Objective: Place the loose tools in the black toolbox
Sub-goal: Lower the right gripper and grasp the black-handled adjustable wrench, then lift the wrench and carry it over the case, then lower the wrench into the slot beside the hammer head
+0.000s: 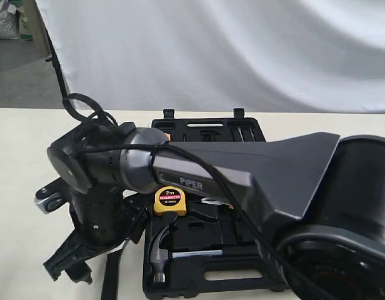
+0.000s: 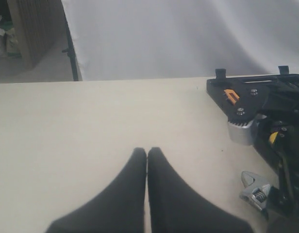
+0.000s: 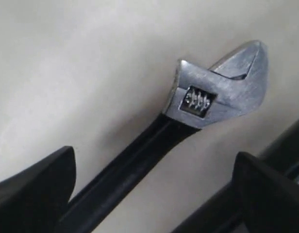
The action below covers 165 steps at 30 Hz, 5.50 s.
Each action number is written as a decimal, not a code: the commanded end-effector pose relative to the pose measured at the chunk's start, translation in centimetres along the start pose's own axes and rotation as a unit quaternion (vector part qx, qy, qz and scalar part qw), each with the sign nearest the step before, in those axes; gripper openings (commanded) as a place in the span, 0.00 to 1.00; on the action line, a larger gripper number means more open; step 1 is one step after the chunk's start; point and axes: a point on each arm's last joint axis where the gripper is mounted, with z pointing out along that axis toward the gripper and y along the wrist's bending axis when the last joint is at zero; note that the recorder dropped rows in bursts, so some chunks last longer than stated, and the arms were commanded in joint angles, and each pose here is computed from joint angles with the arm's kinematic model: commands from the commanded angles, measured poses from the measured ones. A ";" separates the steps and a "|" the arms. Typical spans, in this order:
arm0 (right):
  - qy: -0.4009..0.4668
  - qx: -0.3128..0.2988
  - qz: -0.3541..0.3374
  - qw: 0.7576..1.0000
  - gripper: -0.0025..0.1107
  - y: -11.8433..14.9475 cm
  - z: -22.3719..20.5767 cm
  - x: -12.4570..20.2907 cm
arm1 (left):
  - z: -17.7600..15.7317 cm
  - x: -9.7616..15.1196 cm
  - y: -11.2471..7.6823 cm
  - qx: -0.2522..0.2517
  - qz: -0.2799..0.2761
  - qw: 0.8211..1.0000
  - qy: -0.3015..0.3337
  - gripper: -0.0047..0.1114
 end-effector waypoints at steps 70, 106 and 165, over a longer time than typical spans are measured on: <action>-0.001 -0.001 -0.315 0.949 0.02 -18.9 -2.6 10.3 | 0.0 0.1 0.0 -0.001 -0.006 1.000 0.000 0.05; 0.018 0.008 -0.353 0.935 0.08 -16.9 0.5 9.7 | 0.0 0.1 0.0 -0.001 -0.006 1.000 0.000 0.05; -0.014 0.012 -0.127 0.992 0.03 -16.8 -1.6 14.3 | 0.0 0.1 0.0 -0.002 -0.005 1.000 0.000 0.05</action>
